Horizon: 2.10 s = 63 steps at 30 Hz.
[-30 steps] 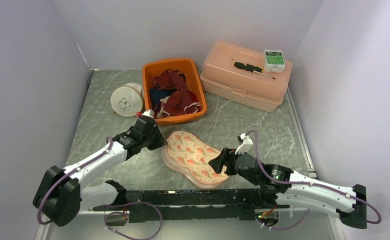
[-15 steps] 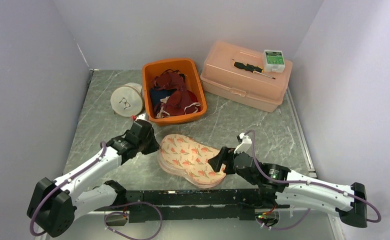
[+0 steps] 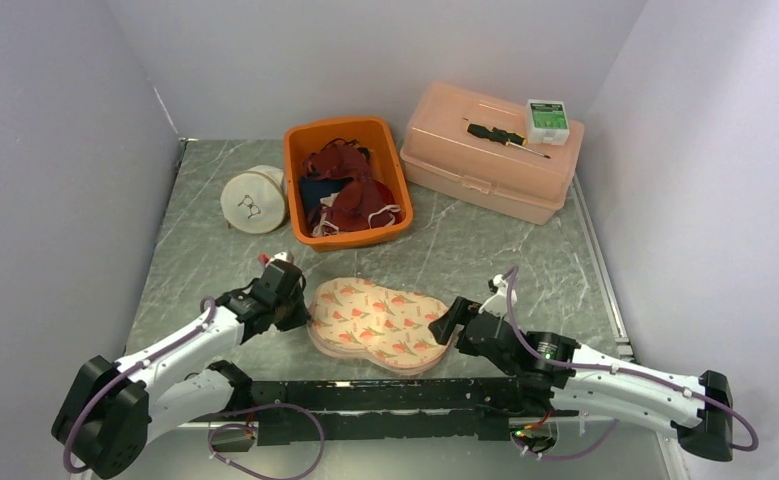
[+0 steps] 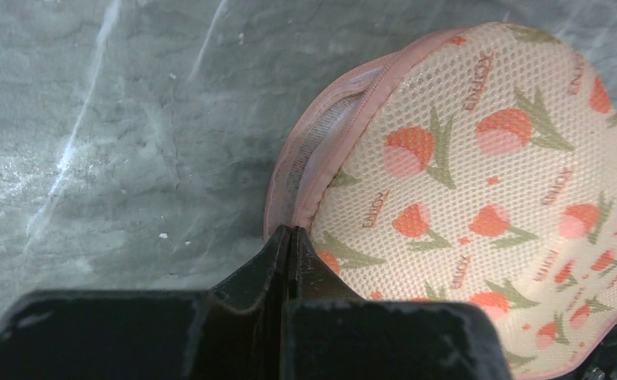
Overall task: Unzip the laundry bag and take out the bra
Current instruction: Close the laundry bag at the center of the board, then move the laundry bag to the center of the board.
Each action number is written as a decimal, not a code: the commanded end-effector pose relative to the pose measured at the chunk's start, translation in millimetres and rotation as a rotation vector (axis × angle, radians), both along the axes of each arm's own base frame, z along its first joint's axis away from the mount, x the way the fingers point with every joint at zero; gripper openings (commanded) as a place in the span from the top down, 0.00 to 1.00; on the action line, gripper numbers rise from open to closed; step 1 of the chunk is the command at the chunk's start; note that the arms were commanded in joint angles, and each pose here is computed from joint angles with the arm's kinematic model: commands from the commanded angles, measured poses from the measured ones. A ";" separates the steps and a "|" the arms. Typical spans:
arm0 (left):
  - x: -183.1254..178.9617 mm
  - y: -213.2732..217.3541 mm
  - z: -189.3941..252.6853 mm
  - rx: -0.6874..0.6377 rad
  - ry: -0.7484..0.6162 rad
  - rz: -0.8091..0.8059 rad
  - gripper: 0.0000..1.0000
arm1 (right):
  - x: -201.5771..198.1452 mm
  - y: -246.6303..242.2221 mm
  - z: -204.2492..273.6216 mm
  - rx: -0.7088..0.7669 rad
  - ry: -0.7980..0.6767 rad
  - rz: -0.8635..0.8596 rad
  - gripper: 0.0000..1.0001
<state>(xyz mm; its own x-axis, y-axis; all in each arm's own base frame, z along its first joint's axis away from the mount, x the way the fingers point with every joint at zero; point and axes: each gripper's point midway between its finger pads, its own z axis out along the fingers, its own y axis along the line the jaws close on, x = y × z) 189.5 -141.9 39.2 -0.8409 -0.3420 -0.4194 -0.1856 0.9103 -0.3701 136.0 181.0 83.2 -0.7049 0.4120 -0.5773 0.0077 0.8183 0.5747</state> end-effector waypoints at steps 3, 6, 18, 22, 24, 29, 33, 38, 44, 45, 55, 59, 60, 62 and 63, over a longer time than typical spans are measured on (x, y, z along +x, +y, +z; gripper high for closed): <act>2.3 -2.6 -7.2 -0.033 -0.016 0.024 0.97 | -5.7 -6.9 -20.4 0.060 0.076 -0.057 0.15; 0.0 -1.9 -8.2 -0.035 -0.017 0.020 0.97 | -8.6 -1.7 -25.6 0.091 0.083 -0.032 0.15; -5.8 -2.2 -19.2 -0.042 0.000 0.007 0.97 | -0.5 24.1 -33.6 0.210 0.119 0.051 0.15; -6.2 -2.3 -19.0 -0.045 -0.002 0.007 0.97 | -1.2 27.0 -39.3 0.235 0.151 0.058 0.20; -6.3 -1.9 -19.0 -0.045 -0.004 0.008 0.97 | -0.5 27.1 -41.7 0.228 0.161 0.055 0.25; -5.5 -3.2 -17.1 -0.049 -0.006 0.005 0.97 | 4.4 21.9 -47.4 0.201 0.171 0.014 0.53; -5.7 -3.1 -14.4 -0.050 -0.004 0.007 0.97 | 10.1 13.8 -47.1 0.156 0.158 -0.026 0.73; -3.6 -2.0 -4.6 -0.049 -0.021 0.013 0.97 | 21.9 -2.7 -32.6 0.075 0.092 -0.080 1.00; 3.9 -9.2 10.7 -0.072 -0.045 0.001 0.94 | 43.2 -38.1 -2.8 -0.141 -0.022 -0.168 1.00; 4.7 -11.3 12.7 -0.076 -0.043 -0.007 0.91 | 46.2 -43.6 1.6 -0.172 -0.038 -0.184 1.00; 12.2 -24.5 49.2 -0.140 -0.093 -0.042 0.42 | 68.0 -81.5 22.2 -0.322 -0.060 -0.321 1.00; 13.8 -25.4 52.1 -0.140 -0.096 -0.044 0.42 | 81.5 -98.1 28.3 -0.325 -0.052 -0.411 1.00; 14.5 -25.7 51.2 -0.141 -0.095 -0.041 0.42 | 86.7 -103.6 32.2 -0.328 -0.060 -0.437 1.00; 15.2 -26.6 48.7 -0.145 -0.093 -0.037 0.42 | 97.3 -118.7 37.3 -0.354 -0.069 -0.484 1.00; 16.0 -27.4 48.1 -0.148 -0.094 -0.035 0.42 | 103.8 -125.5 39.2 -0.364 -0.073 -0.504 1.00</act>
<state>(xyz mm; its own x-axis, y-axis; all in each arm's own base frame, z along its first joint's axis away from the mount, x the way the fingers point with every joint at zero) 199.9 -162.8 77.1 -0.8190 -0.3698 -0.4387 -0.1281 0.8632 -0.4884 213.5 78.9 93.6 -0.5241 0.4490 -0.7237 0.3652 0.8861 0.2853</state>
